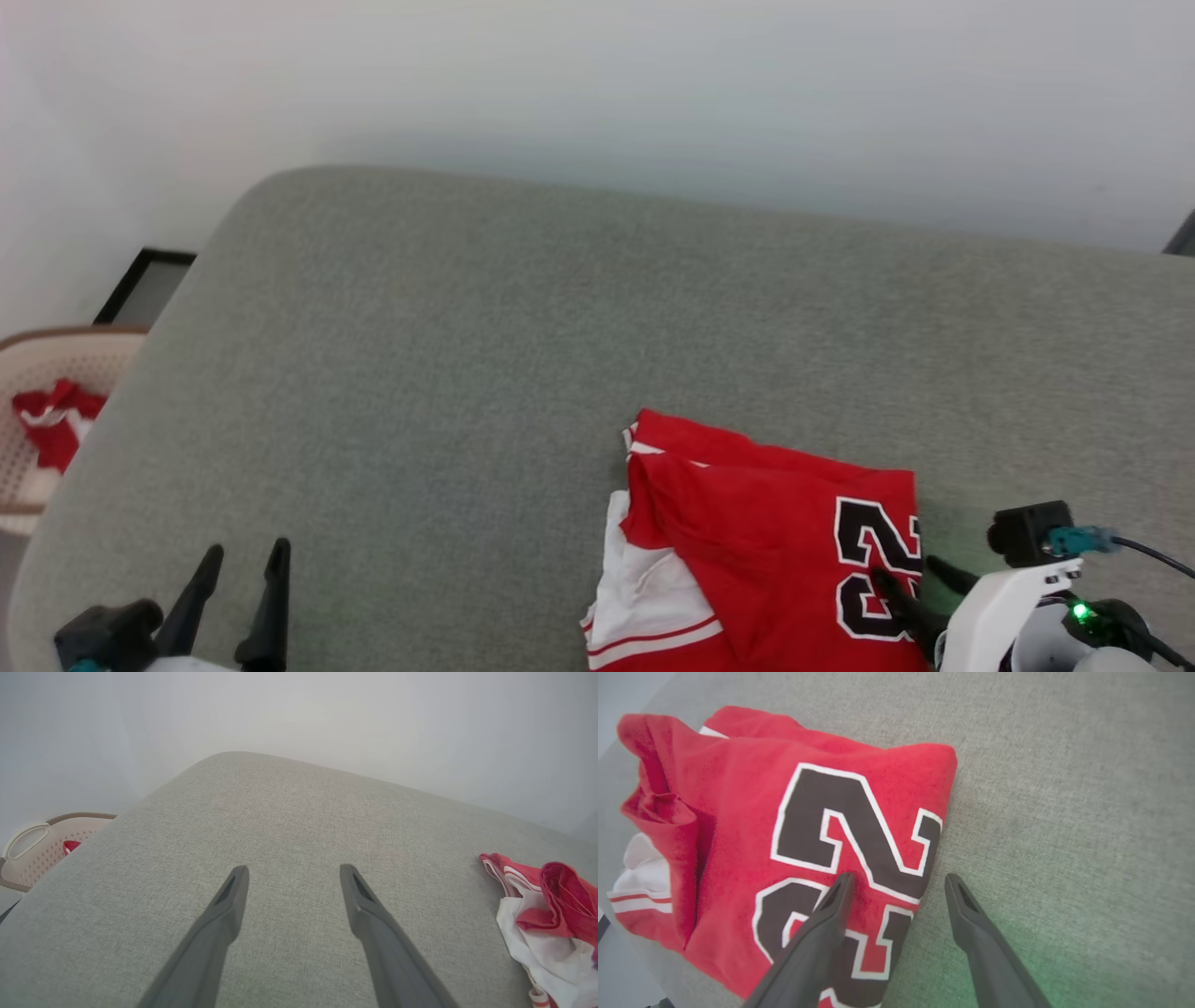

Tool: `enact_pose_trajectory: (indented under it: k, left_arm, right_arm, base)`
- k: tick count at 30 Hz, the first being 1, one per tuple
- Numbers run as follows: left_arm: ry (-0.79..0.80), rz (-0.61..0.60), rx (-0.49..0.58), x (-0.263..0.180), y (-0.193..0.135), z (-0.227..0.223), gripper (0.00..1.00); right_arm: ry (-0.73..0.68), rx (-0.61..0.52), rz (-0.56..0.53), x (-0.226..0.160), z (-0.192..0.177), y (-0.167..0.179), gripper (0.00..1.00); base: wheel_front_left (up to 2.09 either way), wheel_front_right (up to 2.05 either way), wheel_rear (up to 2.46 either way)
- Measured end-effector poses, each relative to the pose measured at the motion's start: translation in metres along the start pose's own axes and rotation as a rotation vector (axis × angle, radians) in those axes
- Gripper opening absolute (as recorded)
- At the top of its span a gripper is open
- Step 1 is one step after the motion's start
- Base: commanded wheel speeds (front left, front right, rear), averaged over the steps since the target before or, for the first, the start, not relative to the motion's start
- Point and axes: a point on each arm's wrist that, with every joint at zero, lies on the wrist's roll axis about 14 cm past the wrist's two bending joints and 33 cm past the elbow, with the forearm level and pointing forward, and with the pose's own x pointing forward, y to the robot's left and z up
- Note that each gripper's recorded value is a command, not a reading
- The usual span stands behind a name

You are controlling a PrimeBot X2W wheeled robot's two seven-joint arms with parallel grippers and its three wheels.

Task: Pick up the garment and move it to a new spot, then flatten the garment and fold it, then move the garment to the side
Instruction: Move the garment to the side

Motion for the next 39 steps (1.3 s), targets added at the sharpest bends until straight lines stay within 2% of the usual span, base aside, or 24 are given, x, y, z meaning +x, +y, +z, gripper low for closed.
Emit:
enact_pose_trajectory:
  k: [10, 11, 12, 25, 39]
  left_arm:
    - [0.032, 0.033, -0.003, 0.002, 0.008, -0.009, 1.00]
    - [0.033, 0.036, -0.003, 0.002, 0.009, -0.009, 1.00]
    - [0.035, 0.039, -0.002, 0.002, 0.010, -0.010, 1.00]
    - [0.031, 0.002, 0.000, 0.015, -0.002, -0.009, 1.00]
    - [0.024, -0.172, 0.026, 0.056, -0.053, -0.004, 1.00]
  right_arm:
    - [0.180, 0.062, 0.010, 0.032, -0.020, 0.002, 1.00]
    - [0.190, 0.062, 0.012, 0.034, -0.020, 0.002, 0.44]
    - [0.200, 0.066, 0.014, 0.035, -0.021, 0.003, 0.00]
    - [0.173, 0.066, -0.001, 0.029, -0.006, -0.004, 0.00]
    - [0.081, -0.065, -0.277, -0.031, 0.059, -0.115, 0.00]
  base:
    - [0.00, 0.00, 0.00]
    - [0.00, 0.00, 0.00]
    - [0.00, 0.00, 0.00]
    - [0.00, 0.00, 0.00]
    - [0.00, 0.00, 0.00]
